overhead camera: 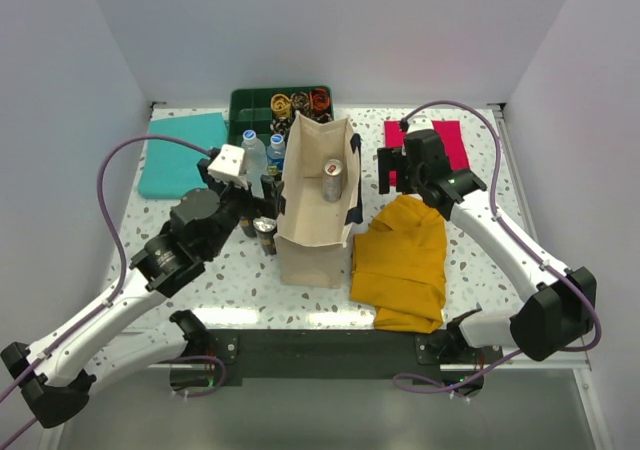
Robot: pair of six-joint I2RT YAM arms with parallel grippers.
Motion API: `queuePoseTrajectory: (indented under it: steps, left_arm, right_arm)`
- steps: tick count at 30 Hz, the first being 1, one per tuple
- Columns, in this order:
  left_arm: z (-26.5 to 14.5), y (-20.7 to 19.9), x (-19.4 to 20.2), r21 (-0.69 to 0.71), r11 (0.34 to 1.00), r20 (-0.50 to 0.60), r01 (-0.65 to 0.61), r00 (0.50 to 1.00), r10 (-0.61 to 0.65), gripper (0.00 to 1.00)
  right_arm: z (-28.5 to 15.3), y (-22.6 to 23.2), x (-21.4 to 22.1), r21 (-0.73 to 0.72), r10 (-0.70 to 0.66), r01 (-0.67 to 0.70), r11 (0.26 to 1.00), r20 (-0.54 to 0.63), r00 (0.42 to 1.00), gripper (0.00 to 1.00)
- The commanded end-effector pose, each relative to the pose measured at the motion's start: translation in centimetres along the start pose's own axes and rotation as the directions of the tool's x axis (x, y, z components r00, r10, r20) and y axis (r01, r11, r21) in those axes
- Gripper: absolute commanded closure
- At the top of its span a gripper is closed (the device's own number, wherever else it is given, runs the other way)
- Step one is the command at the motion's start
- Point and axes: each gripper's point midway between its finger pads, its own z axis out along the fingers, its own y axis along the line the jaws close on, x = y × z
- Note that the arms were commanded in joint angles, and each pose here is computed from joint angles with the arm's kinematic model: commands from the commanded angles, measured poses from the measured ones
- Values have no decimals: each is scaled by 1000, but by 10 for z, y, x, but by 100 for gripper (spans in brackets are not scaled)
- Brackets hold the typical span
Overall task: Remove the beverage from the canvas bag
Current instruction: Take out the drink from the canvas bag.
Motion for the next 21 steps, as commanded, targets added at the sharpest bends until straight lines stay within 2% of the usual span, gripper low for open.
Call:
queuePoseTrajectory:
  steps: [1, 2, 11, 16, 21]
  left_arm:
    - [3, -32, -43, 154, 986, 65, -59, 997, 50, 0]
    - [10, -40, -37, 184, 979, 41, -88, 996, 82, 0]
    - [44, -96, -47, 384, 906, 55, -176, 984, 168, 0]
    - [75, -118, -14, 457, 861, -18, -222, 966, 258, 0]
    - [102, -129, 3, 460, 866, -74, -197, 963, 259, 0]
  right_arm:
    - [-14, -7, -18, 22, 22, -23, 999, 73, 997, 2]
    - [-14, -9, -19, 26, 25, -27, 999, 77, 997, 2]
    - [-25, -17, -30, 62, 31, -38, 997, 118, 993, 2]
    - [-27, -21, -36, 84, 19, -30, 996, 132, 991, 2]
    - [-29, -20, -40, 77, 26, -37, 996, 140, 990, 2]
